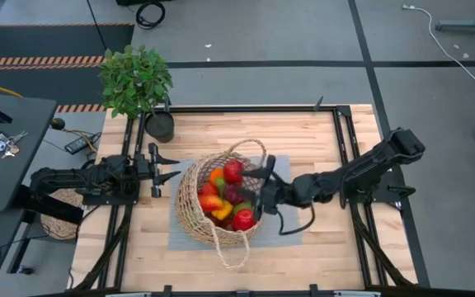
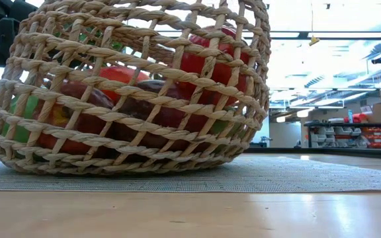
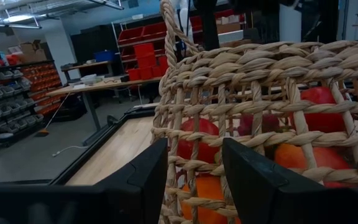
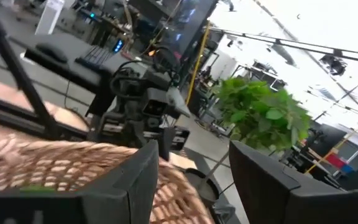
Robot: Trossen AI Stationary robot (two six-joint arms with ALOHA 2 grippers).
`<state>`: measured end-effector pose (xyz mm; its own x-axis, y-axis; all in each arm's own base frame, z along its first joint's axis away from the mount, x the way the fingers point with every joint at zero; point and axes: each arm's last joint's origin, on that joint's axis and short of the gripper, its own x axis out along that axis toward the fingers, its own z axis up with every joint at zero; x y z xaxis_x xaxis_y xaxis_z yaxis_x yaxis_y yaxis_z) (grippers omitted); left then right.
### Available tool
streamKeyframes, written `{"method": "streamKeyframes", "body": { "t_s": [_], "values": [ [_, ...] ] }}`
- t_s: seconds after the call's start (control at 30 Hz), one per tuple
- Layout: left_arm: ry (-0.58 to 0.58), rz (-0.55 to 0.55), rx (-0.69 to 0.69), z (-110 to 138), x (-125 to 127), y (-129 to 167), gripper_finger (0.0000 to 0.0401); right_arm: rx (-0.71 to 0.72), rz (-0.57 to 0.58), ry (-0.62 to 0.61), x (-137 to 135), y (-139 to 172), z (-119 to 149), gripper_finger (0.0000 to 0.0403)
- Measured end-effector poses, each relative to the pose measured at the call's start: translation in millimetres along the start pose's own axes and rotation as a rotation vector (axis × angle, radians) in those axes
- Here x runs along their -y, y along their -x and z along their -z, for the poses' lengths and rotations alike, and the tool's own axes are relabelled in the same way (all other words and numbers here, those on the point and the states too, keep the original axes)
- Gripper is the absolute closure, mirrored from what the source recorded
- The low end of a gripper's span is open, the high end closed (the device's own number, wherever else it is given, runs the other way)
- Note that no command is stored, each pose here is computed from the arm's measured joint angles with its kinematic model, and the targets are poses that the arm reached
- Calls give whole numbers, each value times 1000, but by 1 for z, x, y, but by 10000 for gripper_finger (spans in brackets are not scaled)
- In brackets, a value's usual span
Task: Build produce basket
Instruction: Return to Home Position
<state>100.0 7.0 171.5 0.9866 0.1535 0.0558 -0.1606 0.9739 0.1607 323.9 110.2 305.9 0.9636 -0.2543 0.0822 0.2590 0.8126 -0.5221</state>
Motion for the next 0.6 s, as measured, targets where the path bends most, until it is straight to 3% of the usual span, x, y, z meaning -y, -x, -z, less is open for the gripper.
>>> {"method": "streamKeyframes", "body": {
  "t_s": [0.27, 0.37, 0.6],
  "values": [
    [0, 0, -1, 0, 0, 0, 241, -94, -37, 41, -10, -10, 17, 202],
    [0, 0, -1, 0, 0, 0, 241, -104, -16, 13, -3, -10, 17, 202],
    [0, 0, -1, 0, 0, 0, 241, -11, -108, -115, 27, 5, 15, 202]
  ]
}}
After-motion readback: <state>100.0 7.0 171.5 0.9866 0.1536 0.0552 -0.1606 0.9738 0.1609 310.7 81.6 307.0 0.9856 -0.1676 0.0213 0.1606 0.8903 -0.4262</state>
